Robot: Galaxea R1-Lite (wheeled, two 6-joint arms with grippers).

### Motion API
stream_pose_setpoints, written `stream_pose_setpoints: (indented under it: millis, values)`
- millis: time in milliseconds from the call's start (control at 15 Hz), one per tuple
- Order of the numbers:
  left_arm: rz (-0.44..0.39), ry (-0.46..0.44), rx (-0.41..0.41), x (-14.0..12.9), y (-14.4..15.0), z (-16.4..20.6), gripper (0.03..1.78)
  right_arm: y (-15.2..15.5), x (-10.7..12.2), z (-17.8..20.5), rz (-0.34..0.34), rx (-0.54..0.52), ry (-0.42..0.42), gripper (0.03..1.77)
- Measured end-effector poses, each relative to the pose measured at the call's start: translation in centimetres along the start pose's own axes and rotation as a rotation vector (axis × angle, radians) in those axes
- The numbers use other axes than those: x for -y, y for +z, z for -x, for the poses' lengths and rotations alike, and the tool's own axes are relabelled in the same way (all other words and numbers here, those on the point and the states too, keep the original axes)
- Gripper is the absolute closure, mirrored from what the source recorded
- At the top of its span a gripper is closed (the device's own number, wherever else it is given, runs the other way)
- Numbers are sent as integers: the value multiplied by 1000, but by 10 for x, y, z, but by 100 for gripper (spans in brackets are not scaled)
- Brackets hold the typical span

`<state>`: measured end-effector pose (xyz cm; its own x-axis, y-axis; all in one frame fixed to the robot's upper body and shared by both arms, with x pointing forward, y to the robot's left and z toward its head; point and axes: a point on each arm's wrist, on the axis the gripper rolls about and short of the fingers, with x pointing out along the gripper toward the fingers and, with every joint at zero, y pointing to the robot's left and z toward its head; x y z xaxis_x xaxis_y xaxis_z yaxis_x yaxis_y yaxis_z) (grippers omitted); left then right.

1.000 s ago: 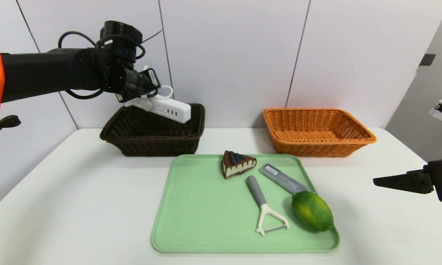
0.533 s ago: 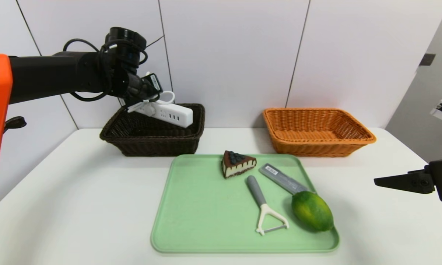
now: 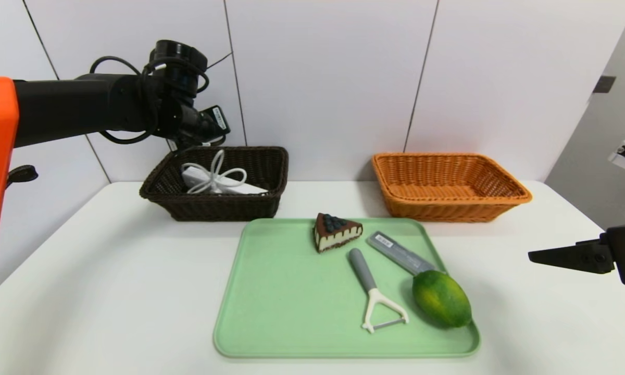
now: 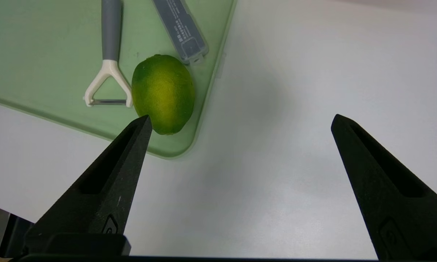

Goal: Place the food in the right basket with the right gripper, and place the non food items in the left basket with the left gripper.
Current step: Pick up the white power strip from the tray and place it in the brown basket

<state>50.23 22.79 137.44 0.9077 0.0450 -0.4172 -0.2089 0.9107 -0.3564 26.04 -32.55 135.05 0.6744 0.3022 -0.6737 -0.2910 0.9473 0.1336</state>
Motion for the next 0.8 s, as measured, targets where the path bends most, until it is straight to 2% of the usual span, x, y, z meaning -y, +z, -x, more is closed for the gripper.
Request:
stream_pose_setpoints:
  millis: [133,400,533,800]
  values:
    - [4,0,1,0,0,0,78,0,0,0,1,0,0,10]
    - [3,-12,17,2,6,10,51,0,0,0,-3,0,-2,10]
    - [-4,-22,19,5,8,18,42,0,0,1,-3,0,-4,10]
    - [-46,-71,-30,28,-2,49,30,-1,0,1,-3,2,-3,10]
